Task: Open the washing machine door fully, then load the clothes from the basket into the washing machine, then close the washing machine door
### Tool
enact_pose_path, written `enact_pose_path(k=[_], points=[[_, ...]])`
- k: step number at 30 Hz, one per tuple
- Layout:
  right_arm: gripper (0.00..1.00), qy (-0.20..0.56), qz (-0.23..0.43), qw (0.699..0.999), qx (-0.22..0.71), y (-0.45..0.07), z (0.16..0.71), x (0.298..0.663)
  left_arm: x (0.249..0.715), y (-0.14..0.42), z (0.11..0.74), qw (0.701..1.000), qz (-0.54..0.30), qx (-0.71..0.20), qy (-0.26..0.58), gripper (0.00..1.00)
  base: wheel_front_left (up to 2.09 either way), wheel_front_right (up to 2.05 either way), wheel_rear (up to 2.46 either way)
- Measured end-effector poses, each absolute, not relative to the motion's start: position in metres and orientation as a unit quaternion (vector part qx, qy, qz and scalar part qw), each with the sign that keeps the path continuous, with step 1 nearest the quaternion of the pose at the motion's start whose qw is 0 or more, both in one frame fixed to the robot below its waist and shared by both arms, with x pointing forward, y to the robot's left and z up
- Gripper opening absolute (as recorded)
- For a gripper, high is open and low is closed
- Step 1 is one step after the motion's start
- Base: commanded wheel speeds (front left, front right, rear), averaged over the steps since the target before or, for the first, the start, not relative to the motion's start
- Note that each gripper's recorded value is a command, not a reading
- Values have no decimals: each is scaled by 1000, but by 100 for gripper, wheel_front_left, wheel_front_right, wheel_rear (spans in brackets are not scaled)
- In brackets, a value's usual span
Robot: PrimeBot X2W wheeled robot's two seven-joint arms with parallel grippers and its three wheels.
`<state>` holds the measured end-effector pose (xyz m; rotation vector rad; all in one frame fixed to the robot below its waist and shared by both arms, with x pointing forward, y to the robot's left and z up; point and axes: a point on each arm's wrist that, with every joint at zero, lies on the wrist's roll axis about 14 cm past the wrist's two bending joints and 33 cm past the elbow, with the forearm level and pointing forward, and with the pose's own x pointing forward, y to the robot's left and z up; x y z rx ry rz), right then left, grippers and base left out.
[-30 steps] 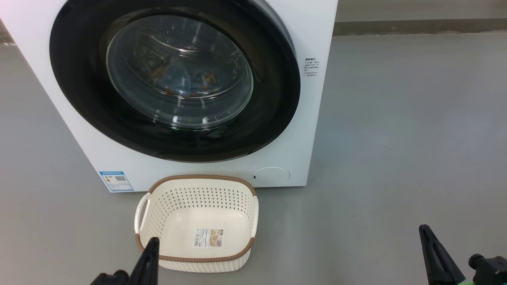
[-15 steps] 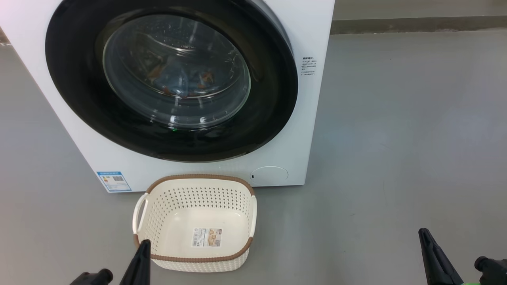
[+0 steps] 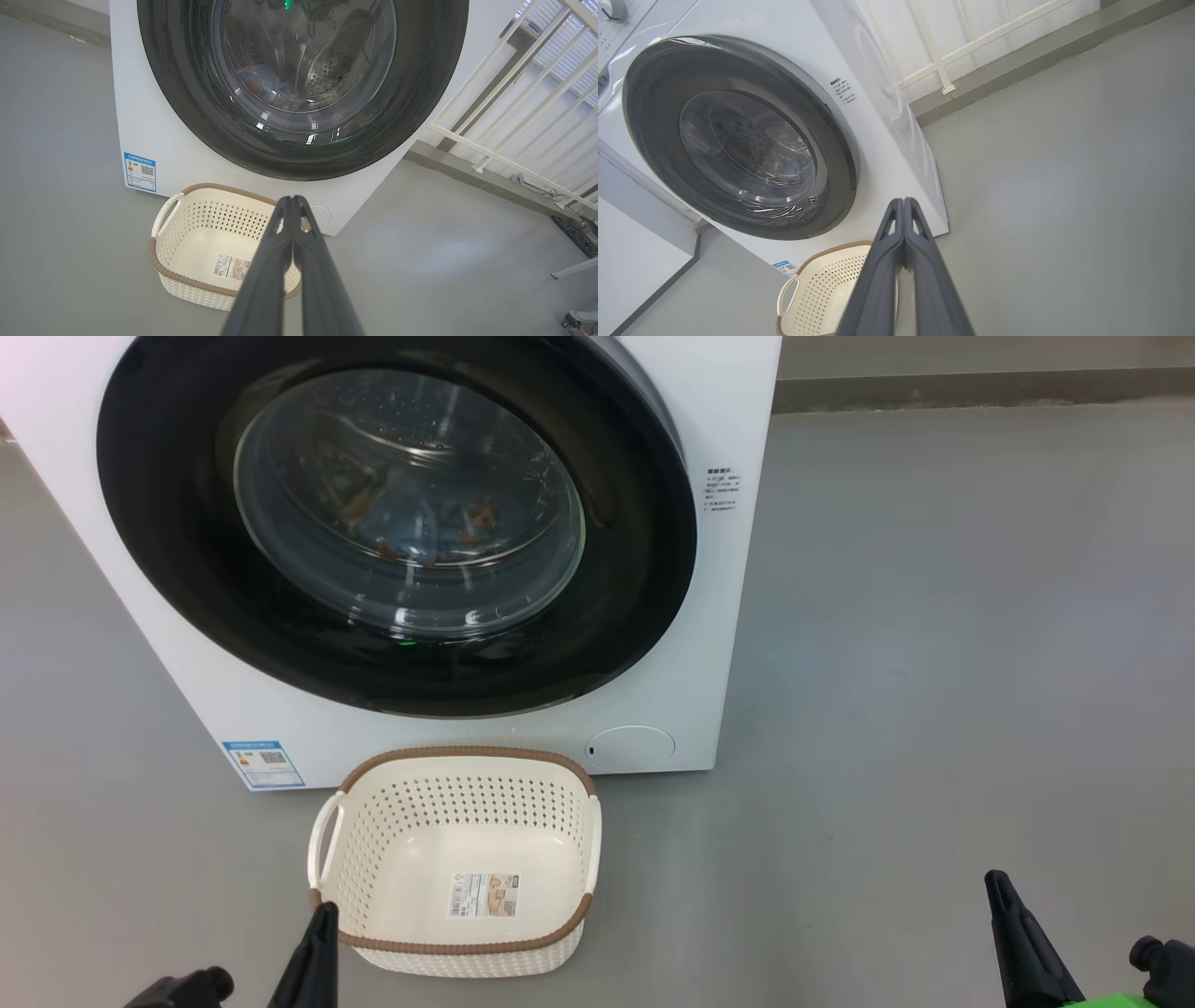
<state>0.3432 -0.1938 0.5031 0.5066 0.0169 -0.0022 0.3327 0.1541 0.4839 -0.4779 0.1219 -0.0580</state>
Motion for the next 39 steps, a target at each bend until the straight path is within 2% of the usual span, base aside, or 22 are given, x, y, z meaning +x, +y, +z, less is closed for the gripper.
enact_pose_path(k=[39], points=[[0, 25, -21, 886, 462, -198, 489, 355, 351, 167, 476, 890, -2, -448, 81, 0, 0, 0, 0]])
